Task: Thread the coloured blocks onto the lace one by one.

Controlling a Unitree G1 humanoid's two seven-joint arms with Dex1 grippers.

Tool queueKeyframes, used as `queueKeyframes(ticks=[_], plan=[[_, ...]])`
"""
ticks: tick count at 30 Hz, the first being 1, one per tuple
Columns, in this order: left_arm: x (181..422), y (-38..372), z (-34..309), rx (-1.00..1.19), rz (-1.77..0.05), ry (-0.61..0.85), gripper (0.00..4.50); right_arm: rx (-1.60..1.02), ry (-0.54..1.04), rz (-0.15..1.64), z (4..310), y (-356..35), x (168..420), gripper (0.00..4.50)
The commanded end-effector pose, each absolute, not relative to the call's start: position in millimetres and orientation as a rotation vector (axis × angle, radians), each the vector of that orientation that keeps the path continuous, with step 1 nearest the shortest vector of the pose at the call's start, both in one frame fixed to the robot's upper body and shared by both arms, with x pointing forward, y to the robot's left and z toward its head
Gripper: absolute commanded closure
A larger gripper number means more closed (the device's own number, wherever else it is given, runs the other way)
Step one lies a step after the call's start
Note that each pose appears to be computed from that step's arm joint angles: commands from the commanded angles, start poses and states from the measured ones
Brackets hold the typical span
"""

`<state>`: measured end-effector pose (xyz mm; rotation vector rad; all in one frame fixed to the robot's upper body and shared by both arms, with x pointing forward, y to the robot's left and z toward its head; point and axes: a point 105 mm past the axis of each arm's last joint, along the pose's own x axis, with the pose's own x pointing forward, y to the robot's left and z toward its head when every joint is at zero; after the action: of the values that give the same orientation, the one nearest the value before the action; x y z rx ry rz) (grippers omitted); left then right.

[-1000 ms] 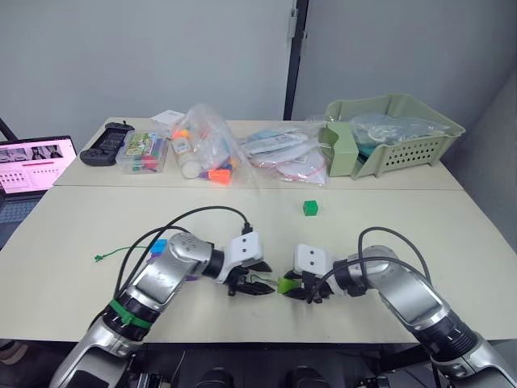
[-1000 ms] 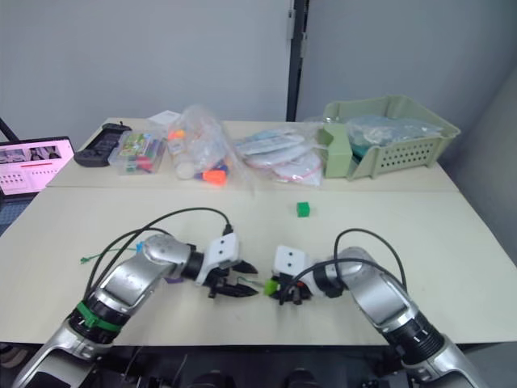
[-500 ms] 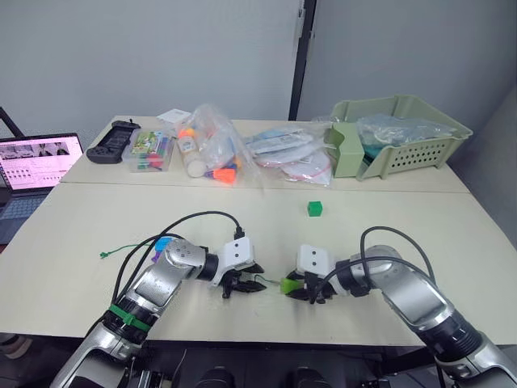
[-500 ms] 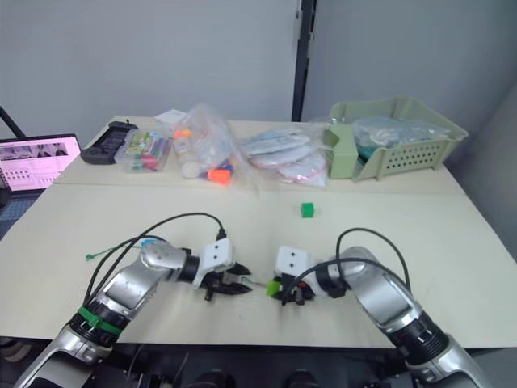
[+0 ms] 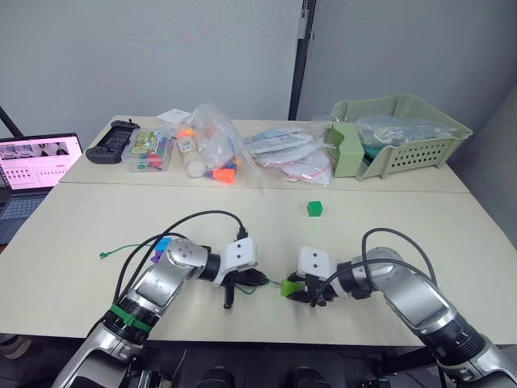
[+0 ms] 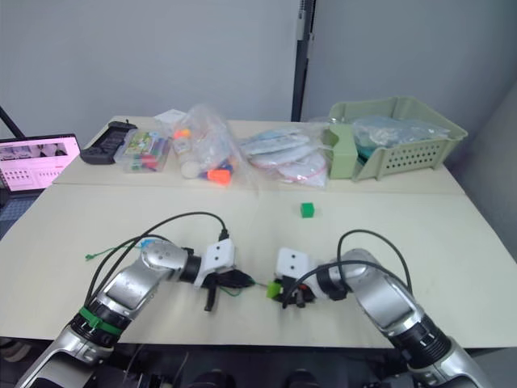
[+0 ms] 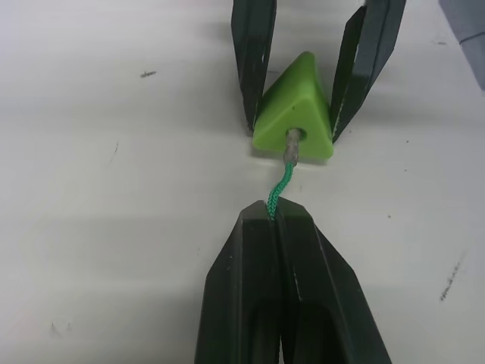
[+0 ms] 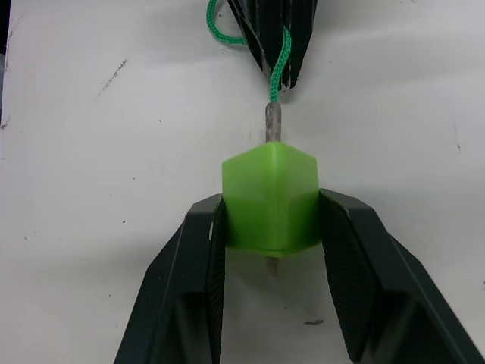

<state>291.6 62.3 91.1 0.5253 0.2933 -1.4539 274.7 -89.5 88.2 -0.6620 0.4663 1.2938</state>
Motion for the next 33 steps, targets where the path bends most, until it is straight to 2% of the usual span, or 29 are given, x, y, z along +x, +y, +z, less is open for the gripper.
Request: queueKeyframes(ticks=[1, 6, 12, 18, 21, 24, 25, 27, 33], plan=[[287, 53, 101, 0.544, -1.494, 0.25, 4.5, -0.65, 0.513, 1.302, 80, -93, 269, 3.18], [285, 46, 97, 0.556, -1.511, 0.272, 4.5, -0.651, 0.513, 1.298, 80, -93, 270, 3.18], [286, 25, 102, 0.551, -1.526, 0.231, 4.5, -0.649, 0.517, 1.297, 79, -92, 269, 3.18], [286, 29, 102, 0.533, -1.521, 0.264, 4.5, -0.648, 0.518, 1.291, 79, -93, 269, 3.18], [286, 35, 105, 0.51, -1.529, 0.274, 3.64, -0.648, 0.518, 1.288, 79, -93, 270, 3.18], [289, 48, 106, 0.518, -1.506, 0.295, 2.59, -0.647, 0.518, 1.288, 79, -93, 270, 3.18], [289, 53, 106, 0.519, -1.505, 0.302, 2.41, -0.647, 0.519, 1.288, 79, -93, 269, 3.18], [288, 58, 106, 0.519, -1.507, 0.311, 2.23, -0.647, 0.519, 1.288, 79, -93, 269, 3.18], [296, 73, 91, 0.527, -1.446, 0.345, 2.23, -0.647, 0.521, 1.286, 79, -94, 269, 3.18]])
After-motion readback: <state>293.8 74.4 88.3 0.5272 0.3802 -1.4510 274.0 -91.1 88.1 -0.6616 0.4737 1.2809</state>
